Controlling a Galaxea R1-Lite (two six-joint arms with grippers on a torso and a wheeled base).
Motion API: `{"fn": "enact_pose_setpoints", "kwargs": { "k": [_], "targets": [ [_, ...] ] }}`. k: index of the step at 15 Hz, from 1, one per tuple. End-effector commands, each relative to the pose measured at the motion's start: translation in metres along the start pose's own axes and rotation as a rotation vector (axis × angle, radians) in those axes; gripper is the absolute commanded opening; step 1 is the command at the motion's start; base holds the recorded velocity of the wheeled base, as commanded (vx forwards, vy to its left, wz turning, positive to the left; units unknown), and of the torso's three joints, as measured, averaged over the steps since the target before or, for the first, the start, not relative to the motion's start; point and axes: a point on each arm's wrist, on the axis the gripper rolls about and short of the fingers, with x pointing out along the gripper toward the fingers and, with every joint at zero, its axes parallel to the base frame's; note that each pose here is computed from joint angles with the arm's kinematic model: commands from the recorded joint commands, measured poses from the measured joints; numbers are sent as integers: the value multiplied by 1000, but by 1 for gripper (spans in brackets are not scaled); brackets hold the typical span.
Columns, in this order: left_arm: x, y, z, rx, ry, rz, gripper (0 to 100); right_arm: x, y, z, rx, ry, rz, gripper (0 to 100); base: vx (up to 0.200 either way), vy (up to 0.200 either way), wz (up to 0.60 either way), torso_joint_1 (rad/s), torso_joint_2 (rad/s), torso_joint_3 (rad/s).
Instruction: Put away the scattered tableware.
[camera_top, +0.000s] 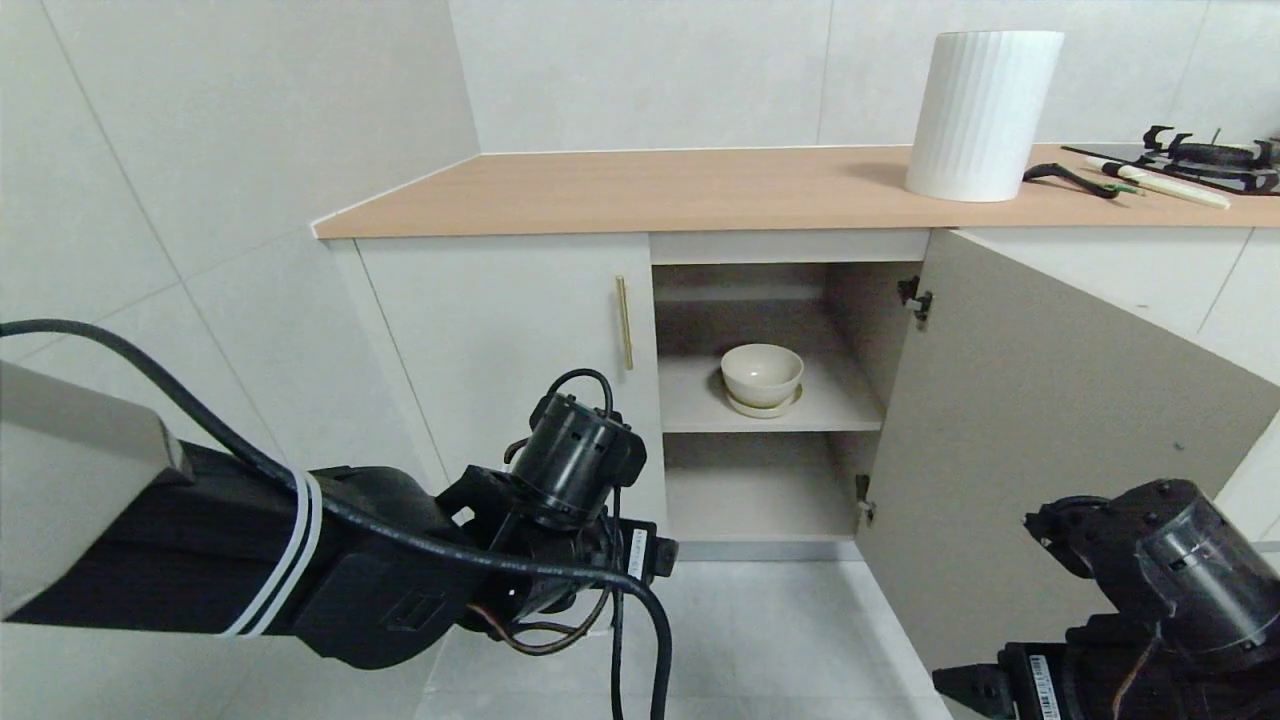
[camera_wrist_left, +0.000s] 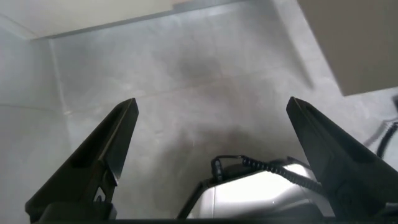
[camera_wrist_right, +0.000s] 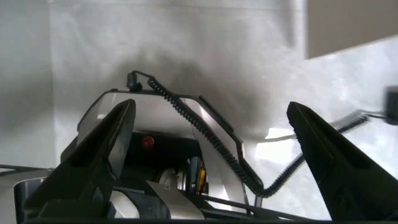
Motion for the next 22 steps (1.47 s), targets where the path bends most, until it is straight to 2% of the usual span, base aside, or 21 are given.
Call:
{"fn": "enact_pose_setpoints", "kwargs": {
  "k": [1,5,7,9,14,19,22],
  "targets": [
    [-1,0,0,-1,-3,-2,100,-4,-2,0,5,-11,-2,100,0,-200,0,2,2,2],
    [1,0,-1,-1,2,0,100,-11,-18,8,31,67,-120,100,0,-200,0,2,1,0],
    [0,0,-1,-1,1,0,100,-27,-24,13,41,89,-151,100,0,0,0,0,0,0],
    [-1,0,0,-2,-2,-1,100,-47,-41,20,39,146,-237,100,0,0,0,0,0,0],
    [-1,0,1,-4,-5,-2,100,-43,-81,49,173,66,-427,100,0,0,0,0,0,0],
    [-1,0,1,-5,-6,-2,100,-44,-113,68,249,-52,-499,100,0,0,0,0,0,0],
    [-1,0,1,-6,-9,-3,100,-27,-133,84,307,-105,-530,100,0,0,0,0,0,0]
  ]
}}
